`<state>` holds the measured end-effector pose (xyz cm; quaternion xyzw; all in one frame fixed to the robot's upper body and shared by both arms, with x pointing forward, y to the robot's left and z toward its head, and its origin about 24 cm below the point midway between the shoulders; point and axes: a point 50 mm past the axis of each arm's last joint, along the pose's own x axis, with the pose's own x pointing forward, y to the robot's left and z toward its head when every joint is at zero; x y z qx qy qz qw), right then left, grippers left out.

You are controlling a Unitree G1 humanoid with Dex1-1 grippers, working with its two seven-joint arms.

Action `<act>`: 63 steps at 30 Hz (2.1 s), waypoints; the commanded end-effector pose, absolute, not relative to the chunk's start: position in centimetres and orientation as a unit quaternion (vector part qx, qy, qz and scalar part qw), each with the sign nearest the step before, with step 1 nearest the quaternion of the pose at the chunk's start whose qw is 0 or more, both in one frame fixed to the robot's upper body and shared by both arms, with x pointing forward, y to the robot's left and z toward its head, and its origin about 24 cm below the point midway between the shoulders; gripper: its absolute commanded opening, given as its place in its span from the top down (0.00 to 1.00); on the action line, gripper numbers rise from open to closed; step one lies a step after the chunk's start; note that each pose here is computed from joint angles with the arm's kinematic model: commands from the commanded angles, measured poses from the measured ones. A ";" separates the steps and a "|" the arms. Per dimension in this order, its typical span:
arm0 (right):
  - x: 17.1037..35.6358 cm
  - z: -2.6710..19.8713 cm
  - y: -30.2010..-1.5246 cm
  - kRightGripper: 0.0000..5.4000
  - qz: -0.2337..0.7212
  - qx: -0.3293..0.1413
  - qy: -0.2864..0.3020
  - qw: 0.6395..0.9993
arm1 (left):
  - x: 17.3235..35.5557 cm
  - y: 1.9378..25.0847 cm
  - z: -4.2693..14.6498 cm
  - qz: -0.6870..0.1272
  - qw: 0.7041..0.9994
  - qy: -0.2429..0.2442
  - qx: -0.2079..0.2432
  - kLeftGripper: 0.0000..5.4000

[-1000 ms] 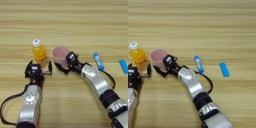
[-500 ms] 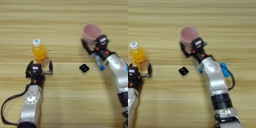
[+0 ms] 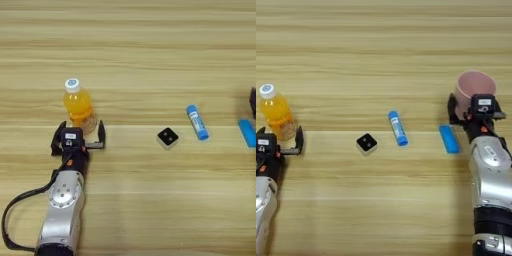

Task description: Move the objects on the table

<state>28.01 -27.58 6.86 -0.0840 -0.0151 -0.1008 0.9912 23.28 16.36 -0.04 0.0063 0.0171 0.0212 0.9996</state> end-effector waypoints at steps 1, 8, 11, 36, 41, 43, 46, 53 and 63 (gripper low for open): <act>27.7 6.4 -29.6 0.20 -0.146 -0.089 -0.006 0.985 | 23.3 16.4 -0.2 0.021 1.000 0.021 0.010 0.00; 27.7 5.0 -30.7 0.20 -0.176 -0.089 0.019 0.980 | 23.3 16.5 -0.2 0.021 1.000 0.020 0.010 0.00; 27.9 4.3 -30.4 0.20 -0.171 -0.089 0.030 0.981 | 23.3 16.6 -0.2 0.021 1.000 0.020 0.010 0.00; 27.2 3.5 -29.2 0.00 -0.151 -0.059 0.046 0.986 | 23.3 16.4 -0.1 0.021 1.000 0.021 0.008 0.00; 26.5 3.5 -29.0 0.00 -0.149 -0.054 0.052 0.986 | 23.3 16.4 -0.1 0.021 1.000 0.021 0.008 0.00; 26.2 3.5 -28.8 0.00 -0.147 -0.050 0.054 0.986 | 23.3 16.4 -0.1 0.021 1.000 0.021 0.008 0.00; 25.5 3.3 -28.5 0.00 -0.142 -0.041 0.061 0.987 | 23.4 16.4 -0.1 0.021 1.000 0.021 0.008 0.00; 23.7 3.3 -27.8 0.00 -0.136 -0.030 0.070 0.988 | 23.4 16.3 -0.1 0.021 1.000 0.020 0.007 0.00; 21.0 3.5 -27.1 0.00 -0.127 -0.026 0.080 0.988 | 23.5 16.2 -0.1 0.022 1.000 0.019 0.008 0.00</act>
